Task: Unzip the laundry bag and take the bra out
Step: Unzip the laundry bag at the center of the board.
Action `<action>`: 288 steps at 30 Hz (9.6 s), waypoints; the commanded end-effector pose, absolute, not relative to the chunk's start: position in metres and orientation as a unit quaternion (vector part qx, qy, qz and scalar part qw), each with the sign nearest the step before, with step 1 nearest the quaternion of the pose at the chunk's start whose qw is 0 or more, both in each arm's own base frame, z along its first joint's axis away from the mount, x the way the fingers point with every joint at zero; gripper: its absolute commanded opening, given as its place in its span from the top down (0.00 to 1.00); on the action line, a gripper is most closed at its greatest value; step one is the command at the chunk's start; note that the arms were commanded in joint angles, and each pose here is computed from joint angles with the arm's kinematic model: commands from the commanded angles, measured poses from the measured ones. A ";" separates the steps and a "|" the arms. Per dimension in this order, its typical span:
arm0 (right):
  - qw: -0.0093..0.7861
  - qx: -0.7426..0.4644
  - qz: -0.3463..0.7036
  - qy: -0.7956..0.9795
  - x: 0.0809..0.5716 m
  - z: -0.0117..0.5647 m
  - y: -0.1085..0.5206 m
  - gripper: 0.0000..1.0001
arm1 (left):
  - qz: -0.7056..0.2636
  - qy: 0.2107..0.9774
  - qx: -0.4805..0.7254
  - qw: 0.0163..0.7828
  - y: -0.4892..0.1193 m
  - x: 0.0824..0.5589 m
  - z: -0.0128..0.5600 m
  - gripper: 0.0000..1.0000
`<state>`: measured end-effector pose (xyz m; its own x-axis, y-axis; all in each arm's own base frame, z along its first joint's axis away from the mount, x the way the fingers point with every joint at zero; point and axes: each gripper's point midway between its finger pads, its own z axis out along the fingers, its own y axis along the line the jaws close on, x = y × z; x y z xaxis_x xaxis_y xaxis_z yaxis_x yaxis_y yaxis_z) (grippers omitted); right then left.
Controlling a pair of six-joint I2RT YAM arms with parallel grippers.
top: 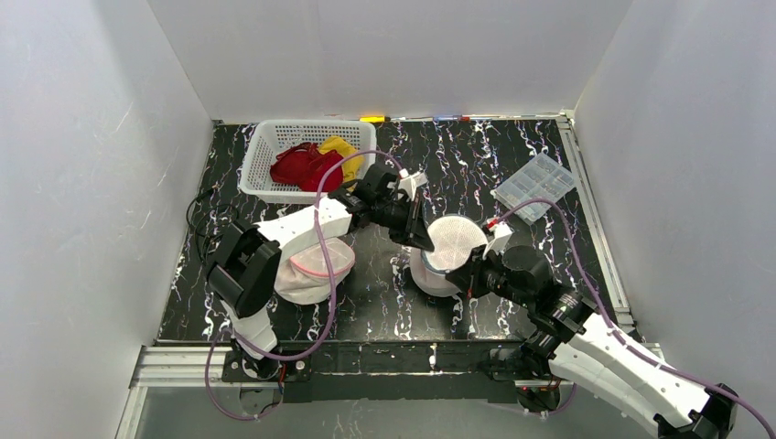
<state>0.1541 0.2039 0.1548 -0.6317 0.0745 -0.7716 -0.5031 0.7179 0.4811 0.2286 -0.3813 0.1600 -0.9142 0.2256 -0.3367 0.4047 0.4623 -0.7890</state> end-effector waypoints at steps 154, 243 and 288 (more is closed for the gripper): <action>0.440 -0.093 0.335 0.828 0.159 0.156 0.195 0.99 | -0.408 0.883 -0.154 0.174 -0.350 0.204 0.157 1.00; 0.420 -0.124 0.401 0.804 0.149 0.156 0.226 0.99 | -0.397 0.880 -0.204 0.163 -0.353 0.206 0.143 0.79; 0.422 -0.141 0.401 0.801 0.147 0.169 0.227 0.99 | -0.476 0.864 0.124 0.108 -0.345 0.219 0.146 0.88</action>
